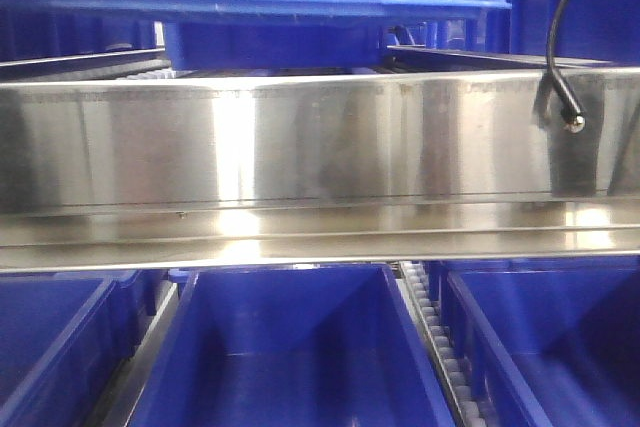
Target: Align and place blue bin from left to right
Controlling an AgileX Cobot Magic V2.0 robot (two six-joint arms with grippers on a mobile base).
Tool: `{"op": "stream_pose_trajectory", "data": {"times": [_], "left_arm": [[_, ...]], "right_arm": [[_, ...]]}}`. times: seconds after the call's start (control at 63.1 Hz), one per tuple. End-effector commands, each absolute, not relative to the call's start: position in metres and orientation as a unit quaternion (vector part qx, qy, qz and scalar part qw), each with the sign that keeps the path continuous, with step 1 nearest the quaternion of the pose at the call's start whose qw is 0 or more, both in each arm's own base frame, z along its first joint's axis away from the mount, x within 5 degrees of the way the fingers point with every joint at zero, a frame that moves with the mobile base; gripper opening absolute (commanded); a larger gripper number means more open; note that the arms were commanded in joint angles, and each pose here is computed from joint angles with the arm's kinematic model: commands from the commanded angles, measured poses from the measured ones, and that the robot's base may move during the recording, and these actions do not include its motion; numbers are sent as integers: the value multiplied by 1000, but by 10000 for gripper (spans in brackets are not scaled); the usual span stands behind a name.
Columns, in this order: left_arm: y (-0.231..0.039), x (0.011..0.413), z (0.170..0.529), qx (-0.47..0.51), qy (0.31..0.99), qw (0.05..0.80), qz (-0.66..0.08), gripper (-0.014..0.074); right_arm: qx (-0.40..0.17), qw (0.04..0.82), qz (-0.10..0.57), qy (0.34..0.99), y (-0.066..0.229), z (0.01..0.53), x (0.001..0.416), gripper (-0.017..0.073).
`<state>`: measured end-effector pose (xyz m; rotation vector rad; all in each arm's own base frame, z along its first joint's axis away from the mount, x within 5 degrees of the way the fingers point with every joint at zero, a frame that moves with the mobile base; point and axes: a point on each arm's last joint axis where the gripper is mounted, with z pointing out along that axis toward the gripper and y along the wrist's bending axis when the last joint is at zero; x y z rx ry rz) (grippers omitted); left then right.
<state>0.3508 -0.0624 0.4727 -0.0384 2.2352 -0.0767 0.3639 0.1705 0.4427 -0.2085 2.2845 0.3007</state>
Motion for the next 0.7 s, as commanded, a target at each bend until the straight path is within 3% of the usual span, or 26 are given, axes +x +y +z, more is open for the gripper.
{"op": "stream_pose_trajectory", "data": {"times": [0.0, 0.681], "left_arm": [[-60, 341, 495, -16, 872, 488, -40, -9], [-59, 341, 495, -16, 873, 486, -36, -9]], "right_arm": [[-89, 469, 124, 870, 165, 468, 358, -70], [-89, 471, 124, 869, 165, 469, 358, -70]]}}
